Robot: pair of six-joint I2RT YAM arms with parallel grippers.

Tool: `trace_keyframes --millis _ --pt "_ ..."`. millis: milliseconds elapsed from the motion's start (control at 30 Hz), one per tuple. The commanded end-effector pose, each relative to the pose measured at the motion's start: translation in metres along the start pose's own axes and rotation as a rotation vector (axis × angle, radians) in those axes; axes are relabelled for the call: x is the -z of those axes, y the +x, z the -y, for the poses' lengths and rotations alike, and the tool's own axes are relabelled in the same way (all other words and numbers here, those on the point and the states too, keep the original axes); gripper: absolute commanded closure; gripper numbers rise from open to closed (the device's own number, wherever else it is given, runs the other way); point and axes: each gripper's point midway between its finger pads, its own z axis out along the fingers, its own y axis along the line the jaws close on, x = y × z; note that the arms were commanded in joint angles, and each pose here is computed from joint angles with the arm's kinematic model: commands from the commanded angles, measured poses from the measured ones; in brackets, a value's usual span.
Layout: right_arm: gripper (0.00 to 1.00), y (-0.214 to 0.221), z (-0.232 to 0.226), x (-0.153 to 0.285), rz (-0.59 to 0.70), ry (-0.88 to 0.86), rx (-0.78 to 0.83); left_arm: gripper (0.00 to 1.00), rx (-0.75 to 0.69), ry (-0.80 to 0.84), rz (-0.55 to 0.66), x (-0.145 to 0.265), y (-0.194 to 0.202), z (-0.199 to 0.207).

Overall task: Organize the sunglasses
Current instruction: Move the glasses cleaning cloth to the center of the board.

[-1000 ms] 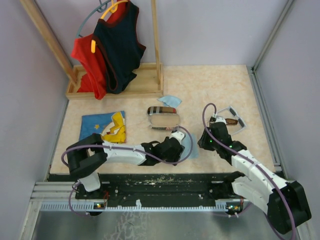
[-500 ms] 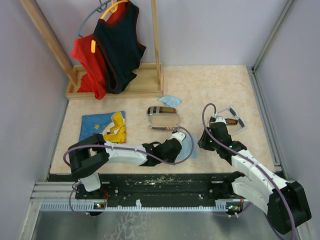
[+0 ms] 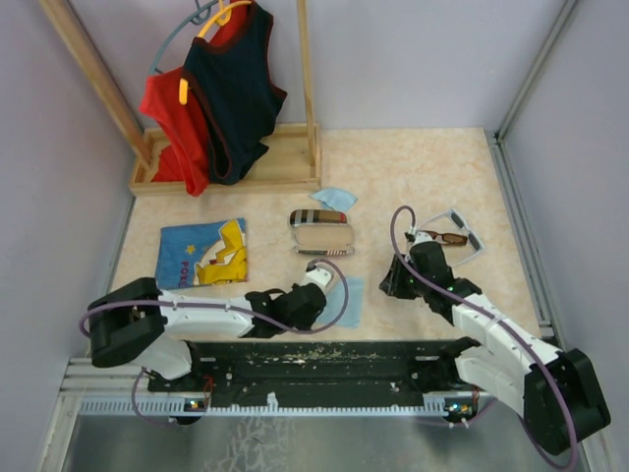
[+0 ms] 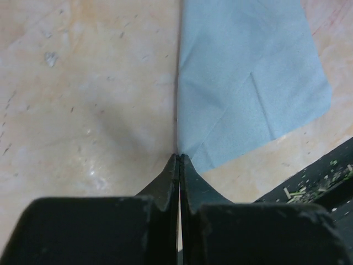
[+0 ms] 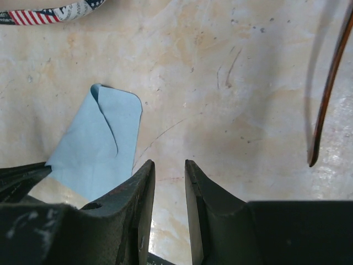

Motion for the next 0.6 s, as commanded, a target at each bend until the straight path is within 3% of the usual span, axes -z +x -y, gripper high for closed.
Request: trace_keyframes --millis 0,200,433,567 --pt "0.71 -0.012 -0.021 -0.001 0.034 -0.109 0.024 1.0 0.019 -0.06 -0.011 0.016 0.013 -0.022" --pt "0.71 -0.008 -0.03 -0.006 0.017 -0.131 0.03 0.94 0.053 -0.105 -0.013 0.035 0.023 -0.042" --pt "0.71 -0.01 -0.036 -0.01 0.039 -0.161 -0.01 0.52 0.056 -0.135 0.037 0.048 0.003 -0.046" --pt "0.7 -0.014 -0.036 -0.007 0.062 -0.154 -0.019 0.46 0.018 -0.139 0.075 0.053 -0.024 -0.04"
